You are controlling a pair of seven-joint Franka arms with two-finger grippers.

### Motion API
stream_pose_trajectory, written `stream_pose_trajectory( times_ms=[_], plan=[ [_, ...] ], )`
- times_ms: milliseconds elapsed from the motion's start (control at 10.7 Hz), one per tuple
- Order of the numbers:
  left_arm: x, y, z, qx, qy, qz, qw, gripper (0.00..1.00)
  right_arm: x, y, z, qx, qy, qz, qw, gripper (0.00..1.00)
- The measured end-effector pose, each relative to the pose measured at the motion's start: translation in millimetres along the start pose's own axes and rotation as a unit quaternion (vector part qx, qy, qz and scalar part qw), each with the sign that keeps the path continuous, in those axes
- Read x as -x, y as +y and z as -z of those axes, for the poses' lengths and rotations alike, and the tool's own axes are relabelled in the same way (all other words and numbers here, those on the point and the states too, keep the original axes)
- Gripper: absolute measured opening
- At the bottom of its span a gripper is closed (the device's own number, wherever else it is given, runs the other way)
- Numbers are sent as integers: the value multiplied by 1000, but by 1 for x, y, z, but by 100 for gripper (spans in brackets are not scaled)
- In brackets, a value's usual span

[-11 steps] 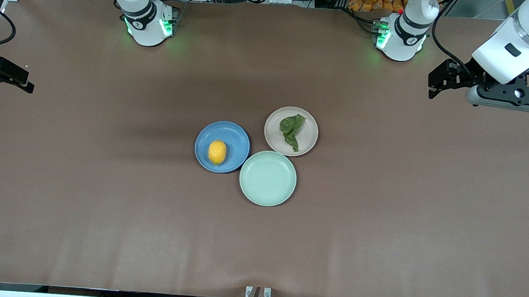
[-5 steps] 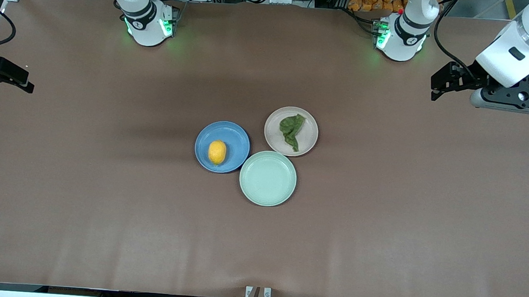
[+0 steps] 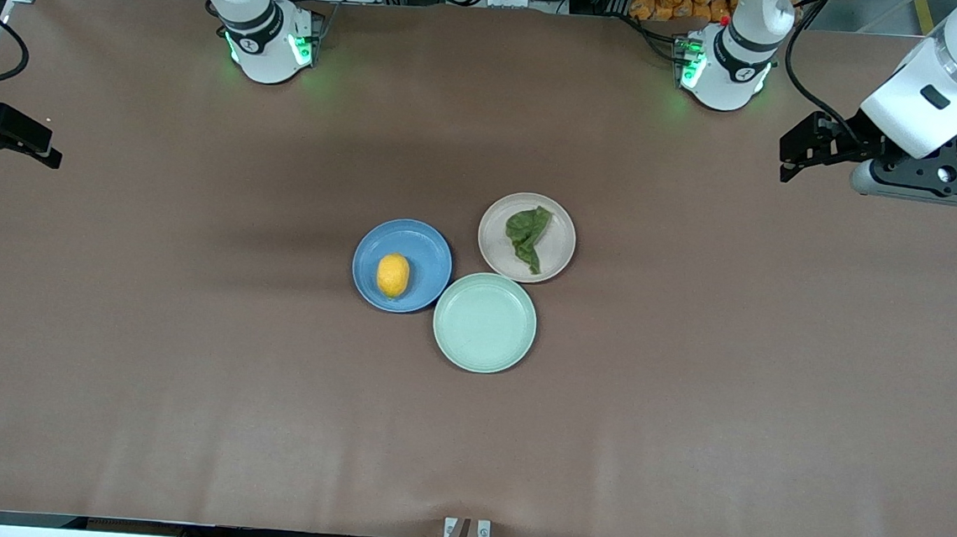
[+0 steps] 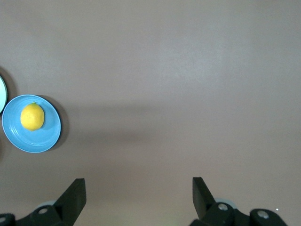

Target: Pick lemon and lettuce from blue and beige plates

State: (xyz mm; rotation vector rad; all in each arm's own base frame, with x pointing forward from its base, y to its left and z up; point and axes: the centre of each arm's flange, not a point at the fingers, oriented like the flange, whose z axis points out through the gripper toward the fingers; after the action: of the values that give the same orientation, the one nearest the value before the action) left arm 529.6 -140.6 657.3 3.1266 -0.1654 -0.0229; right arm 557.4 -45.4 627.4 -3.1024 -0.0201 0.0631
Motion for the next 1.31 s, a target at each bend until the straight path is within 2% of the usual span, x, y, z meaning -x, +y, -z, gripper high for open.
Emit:
stream_pose_trajectory(
  times_ms=[1309],
  plan=[
    [-2, 4, -4, 0, -4, -4, 1000, 100, 0, 0, 0, 0, 0, 0, 1000, 100]
  ],
)
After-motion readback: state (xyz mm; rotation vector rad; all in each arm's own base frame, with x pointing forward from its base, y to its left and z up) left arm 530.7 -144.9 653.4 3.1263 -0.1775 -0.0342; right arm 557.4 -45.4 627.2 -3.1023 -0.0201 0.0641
